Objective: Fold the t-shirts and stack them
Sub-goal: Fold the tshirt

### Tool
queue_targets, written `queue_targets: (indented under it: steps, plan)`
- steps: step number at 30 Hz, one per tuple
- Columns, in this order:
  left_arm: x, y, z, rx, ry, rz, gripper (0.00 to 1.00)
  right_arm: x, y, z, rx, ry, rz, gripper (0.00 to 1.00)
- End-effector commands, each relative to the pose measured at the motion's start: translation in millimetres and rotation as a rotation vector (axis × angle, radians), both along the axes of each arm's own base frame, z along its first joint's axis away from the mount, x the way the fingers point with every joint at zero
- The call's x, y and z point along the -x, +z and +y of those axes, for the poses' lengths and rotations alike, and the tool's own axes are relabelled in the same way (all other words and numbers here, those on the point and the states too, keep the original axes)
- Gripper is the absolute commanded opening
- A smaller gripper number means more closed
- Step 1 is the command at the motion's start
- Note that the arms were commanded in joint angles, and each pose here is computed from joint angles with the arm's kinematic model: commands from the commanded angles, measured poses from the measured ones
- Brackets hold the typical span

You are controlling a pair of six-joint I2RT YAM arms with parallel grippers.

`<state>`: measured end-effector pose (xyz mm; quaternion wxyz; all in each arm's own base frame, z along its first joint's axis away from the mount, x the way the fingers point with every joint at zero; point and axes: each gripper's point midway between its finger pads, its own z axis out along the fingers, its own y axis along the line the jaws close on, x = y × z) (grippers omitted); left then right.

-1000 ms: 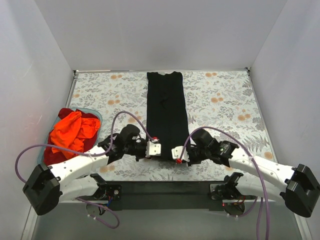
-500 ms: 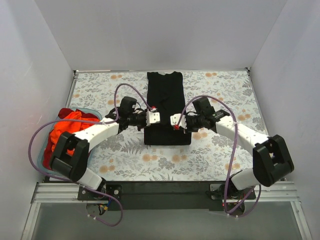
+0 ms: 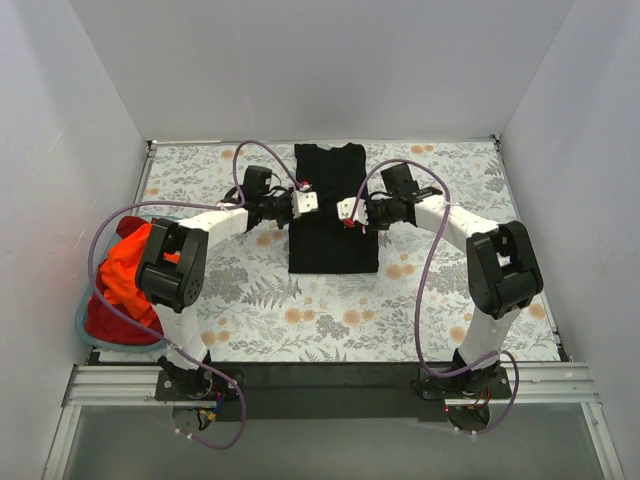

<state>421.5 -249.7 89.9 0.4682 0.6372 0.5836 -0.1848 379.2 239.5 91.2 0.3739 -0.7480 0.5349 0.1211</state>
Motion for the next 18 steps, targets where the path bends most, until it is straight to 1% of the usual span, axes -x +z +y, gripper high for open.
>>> queue_targets:
  steps: [1,6,10,13,18]
  plan:
    - [-30.8,18.4,7.4,0.011,0.024,-0.096,0.00,-27.2,12.0,0.7,-0.010,0.015,-0.068,0.01]
    - [-43.2,10.8,8.6,0.001,0.033,-0.111,0.00,-46.8,8.6,3.3,-0.010,0.008,-0.076,0.01]
    - [-49.6,2.1,11.1,-0.008,0.044,-0.102,0.00,-56.6,4.7,2.6,-0.009,0.001,-0.084,0.01]
    - [-58.7,6.7,11.1,-0.003,0.049,-0.141,0.00,-61.9,1.6,3.4,-0.005,0.001,-0.090,0.01]
    - [-63.6,-0.6,11.5,-0.013,0.052,-0.136,0.00,-70.2,-0.9,6.2,-0.005,-0.008,-0.095,0.01]
